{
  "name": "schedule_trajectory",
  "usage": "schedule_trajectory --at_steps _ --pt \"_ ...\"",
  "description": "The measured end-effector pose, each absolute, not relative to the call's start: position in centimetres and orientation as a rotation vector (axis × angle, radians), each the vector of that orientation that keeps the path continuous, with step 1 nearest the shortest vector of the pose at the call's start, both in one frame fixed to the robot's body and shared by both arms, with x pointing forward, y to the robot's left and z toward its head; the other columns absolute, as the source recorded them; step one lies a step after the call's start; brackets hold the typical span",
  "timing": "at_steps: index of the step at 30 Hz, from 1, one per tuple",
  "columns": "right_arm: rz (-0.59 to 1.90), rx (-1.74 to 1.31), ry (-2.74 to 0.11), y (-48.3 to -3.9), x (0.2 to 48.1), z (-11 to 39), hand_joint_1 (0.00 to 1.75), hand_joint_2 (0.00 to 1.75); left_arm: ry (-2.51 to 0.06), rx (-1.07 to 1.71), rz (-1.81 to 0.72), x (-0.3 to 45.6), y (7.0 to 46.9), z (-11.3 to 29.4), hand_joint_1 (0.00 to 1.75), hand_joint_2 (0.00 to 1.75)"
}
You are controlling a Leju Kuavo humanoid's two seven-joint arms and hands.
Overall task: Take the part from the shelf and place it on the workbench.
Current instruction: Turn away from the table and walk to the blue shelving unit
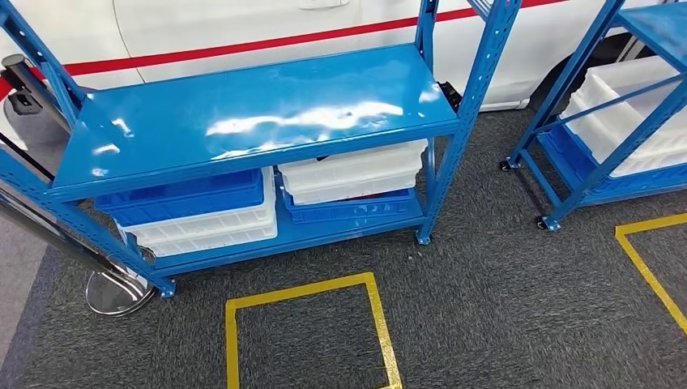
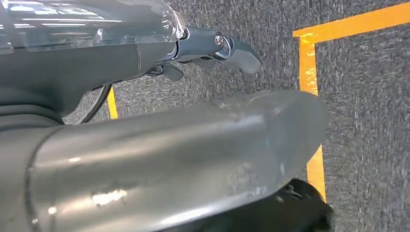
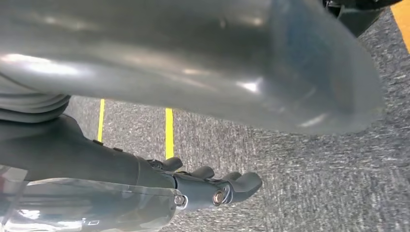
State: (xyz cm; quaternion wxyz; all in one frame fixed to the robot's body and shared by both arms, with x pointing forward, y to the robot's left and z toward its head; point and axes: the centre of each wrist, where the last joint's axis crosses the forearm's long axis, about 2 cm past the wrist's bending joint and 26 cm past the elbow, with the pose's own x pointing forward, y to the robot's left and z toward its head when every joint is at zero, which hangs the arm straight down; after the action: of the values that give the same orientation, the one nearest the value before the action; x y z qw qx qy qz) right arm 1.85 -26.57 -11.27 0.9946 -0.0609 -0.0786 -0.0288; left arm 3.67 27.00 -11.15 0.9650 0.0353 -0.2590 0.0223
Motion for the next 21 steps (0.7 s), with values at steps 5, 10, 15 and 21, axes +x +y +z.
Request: schedule_trajectory --at_steps 5,10,15,21 --pt "-0.061 -0.121 -0.153 -26.56 1.73 -11.28 0.00 0.00 -0.521 0.071 0.046 3.48 26.99 -11.17 0.00 0.00" --pt "-0.064 -0.121 -0.148 -26.55 1.85 -11.27 0.00 0.00 -0.521 0.070 0.046 3.31 26.95 -11.19 0.00 0.00" --pt "-0.064 -0.119 -0.144 -26.55 1.83 -11.27 0.00 0.00 -0.521 0.070 0.046 3.33 26.92 -11.18 0.00 0.00" --pt "-0.065 -0.111 -0.133 -26.55 1.45 -11.30 0.00 0.00 -0.516 0.068 0.046 3.13 26.82 -11.20 0.00 0.00"
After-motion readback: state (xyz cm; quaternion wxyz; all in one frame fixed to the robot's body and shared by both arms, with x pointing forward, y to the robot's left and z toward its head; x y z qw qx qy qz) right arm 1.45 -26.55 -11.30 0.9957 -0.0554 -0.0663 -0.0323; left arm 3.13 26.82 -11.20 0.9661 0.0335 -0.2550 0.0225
